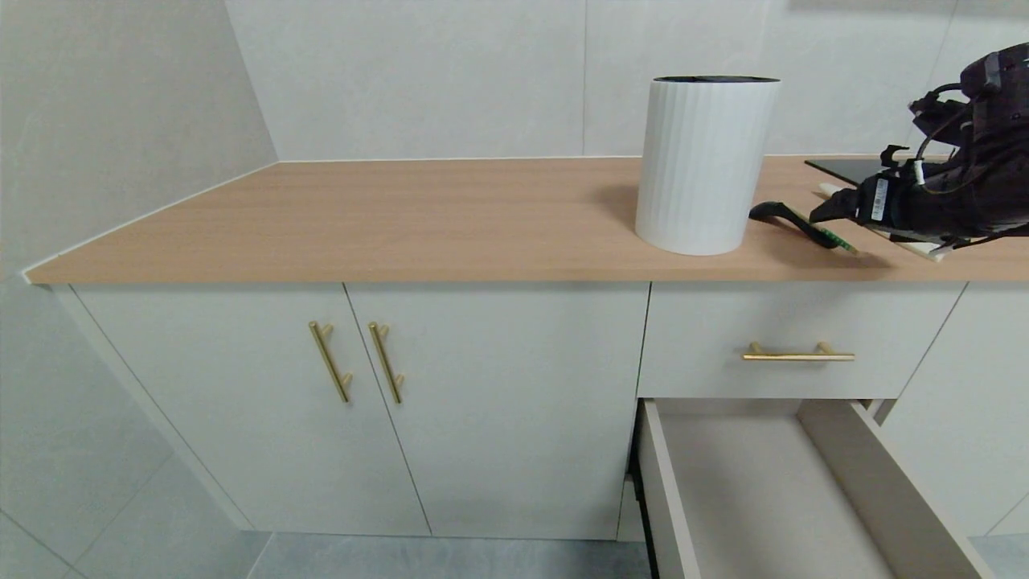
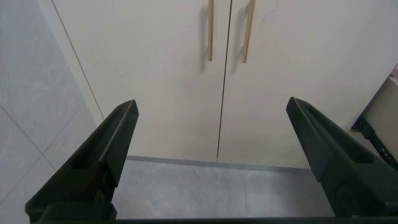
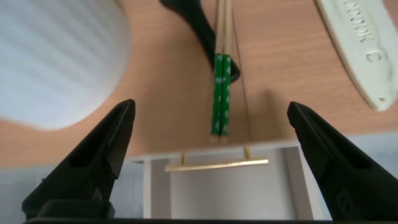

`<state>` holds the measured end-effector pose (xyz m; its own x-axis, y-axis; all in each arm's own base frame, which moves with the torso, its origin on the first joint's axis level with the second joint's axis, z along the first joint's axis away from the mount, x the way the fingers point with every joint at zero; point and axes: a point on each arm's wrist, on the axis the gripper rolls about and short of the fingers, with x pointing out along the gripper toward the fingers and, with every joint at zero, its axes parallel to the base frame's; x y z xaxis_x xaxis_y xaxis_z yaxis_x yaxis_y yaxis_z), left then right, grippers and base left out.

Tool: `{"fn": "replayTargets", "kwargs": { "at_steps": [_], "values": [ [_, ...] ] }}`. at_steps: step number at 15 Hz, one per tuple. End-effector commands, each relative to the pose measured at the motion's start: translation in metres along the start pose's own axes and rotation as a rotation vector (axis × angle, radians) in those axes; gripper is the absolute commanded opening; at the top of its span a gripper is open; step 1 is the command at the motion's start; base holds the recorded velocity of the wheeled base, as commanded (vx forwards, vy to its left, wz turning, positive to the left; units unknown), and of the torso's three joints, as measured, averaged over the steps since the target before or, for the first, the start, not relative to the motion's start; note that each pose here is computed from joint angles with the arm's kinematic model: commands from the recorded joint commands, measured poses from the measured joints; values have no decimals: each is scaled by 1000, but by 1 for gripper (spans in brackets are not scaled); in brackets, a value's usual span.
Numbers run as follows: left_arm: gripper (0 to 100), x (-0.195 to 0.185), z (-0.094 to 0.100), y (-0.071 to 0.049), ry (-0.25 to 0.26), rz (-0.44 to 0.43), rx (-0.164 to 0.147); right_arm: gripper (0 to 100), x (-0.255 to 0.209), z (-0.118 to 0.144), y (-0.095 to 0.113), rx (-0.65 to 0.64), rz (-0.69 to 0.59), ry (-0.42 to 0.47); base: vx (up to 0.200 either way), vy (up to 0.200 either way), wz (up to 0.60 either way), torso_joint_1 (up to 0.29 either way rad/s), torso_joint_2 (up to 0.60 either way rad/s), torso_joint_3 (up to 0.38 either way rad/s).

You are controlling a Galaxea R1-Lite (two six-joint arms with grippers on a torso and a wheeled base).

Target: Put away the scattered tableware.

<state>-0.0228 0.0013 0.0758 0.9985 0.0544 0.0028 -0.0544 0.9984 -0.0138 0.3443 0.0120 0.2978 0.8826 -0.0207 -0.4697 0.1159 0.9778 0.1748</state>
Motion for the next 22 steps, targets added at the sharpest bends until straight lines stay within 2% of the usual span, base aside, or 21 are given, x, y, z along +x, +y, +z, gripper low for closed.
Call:
{"fn": "replayTargets", "kwargs": {
  "at_steps": [1, 7, 8, 13, 15, 17, 19, 21, 22],
  "values": [
    [100, 0, 0, 0, 0, 1, 0, 100, 16, -5, 0, -2, -12, 30, 0, 0, 0, 0, 0, 0],
    [100, 0, 0, 0, 0, 1, 0, 100, 24, -7, 0, 0, -15, 34, 0, 0, 0, 0, 0, 0],
    [100, 0, 0, 0, 0, 1, 0, 0, 27, -8, 0, -1, -17, 41, 0, 0, 0, 0, 0, 0],
    [100, 0, 0, 0, 0, 1, 0, 0, 35, -9, 0, 3, -22, 49, 0, 0, 0, 0, 0, 0],
    [100, 0, 0, 0, 0, 1, 0, 0, 22, -3, 0, 25, -39, 14, 0, 0, 0, 0, 0, 0],
    [100, 0, 0, 0, 0, 1, 0, 0, -7, 6, 0, 49, -30, -45, 0, 0, 0, 0, 0, 0],
    [100, 0, 0, 0, 0, 1, 0, 0, -66, 11, -2, 78, 3, -126, 0, 0, 0, 0, 0, 0],
    [100, 0, 0, 0, 0, 1, 0, 0, -127, -2, -6, 73, 40, -190, 0, 0, 0, 0, 0, 0],
    [100, 0, 0, 0, 0, 1, 0, 0, -155, -12, -6, 63, 101, -209, 0, 0, 0, 0, 0, 0]
  ]
}}
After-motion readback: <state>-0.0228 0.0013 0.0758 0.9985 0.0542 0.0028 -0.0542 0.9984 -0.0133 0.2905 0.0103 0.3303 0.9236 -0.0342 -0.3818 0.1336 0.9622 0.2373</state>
